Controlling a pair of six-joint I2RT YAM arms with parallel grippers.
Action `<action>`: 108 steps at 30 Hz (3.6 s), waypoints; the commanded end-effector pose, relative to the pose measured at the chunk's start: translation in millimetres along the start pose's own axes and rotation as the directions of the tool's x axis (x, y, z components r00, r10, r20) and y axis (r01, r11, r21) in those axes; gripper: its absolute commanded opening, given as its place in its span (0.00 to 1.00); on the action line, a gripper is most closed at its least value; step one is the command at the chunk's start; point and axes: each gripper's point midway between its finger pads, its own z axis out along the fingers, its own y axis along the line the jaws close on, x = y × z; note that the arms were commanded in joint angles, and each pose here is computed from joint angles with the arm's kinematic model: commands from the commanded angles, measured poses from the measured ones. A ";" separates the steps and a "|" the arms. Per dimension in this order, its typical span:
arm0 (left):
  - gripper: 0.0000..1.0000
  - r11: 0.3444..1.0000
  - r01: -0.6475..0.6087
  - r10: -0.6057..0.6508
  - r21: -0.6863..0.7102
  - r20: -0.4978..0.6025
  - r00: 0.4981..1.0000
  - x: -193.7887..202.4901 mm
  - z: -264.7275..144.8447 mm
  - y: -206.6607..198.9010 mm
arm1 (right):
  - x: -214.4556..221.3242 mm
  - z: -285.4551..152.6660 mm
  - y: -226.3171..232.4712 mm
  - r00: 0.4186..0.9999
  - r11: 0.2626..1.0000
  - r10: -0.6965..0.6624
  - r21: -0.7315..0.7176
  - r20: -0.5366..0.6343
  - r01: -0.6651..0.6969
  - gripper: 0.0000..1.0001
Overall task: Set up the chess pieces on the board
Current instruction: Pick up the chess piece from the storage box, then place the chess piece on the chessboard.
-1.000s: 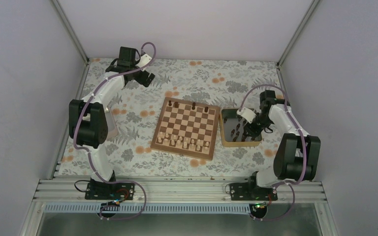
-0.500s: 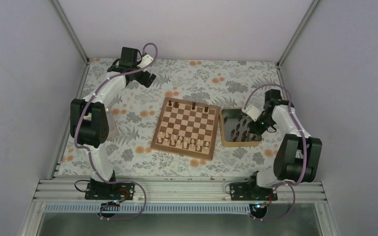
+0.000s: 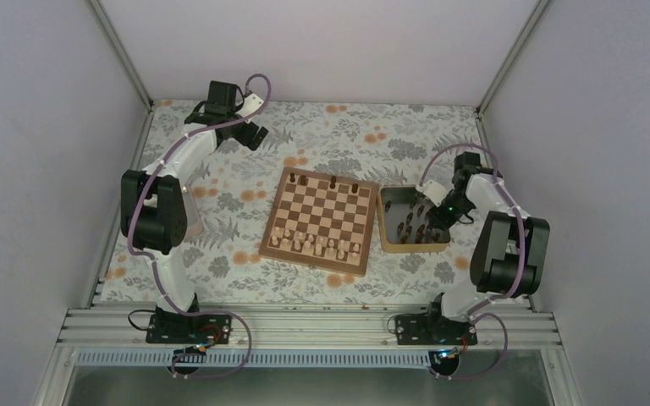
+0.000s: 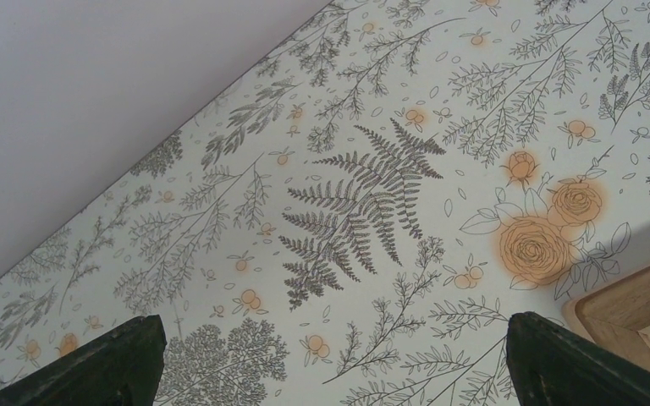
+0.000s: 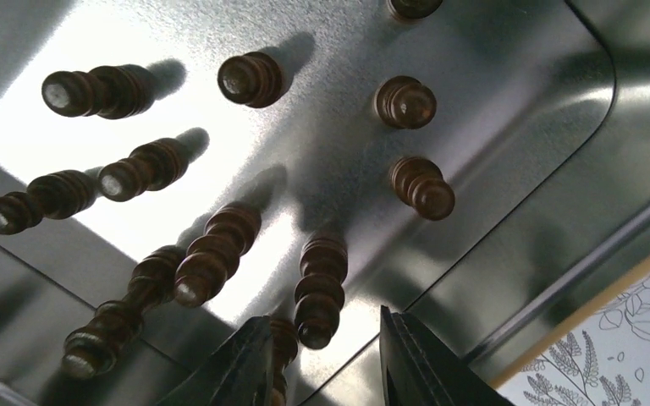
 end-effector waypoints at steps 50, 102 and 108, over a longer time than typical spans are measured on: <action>1.00 0.999 -0.023 0.023 0.022 0.001 1.000 -3.9 3.7 -8.0 | -248.2 -26.9 50.3 0.871 0.880 -0.470 0.004 0.143 0.474 0.11; 1.00 0.999 -0.050 0.050 0.016 -0.006 0.999 -5.0 6.2 -17.3 | -265.5 1.7 109.9 0.816 0.816 -0.570 -0.050 0.094 0.576 0.12; 1.00 0.999 -0.048 0.048 0.018 -0.006 0.999 -5.9 5.5 -17.3 | -264.2 11.5 111.9 0.813 0.811 -0.576 -0.068 0.090 0.582 0.12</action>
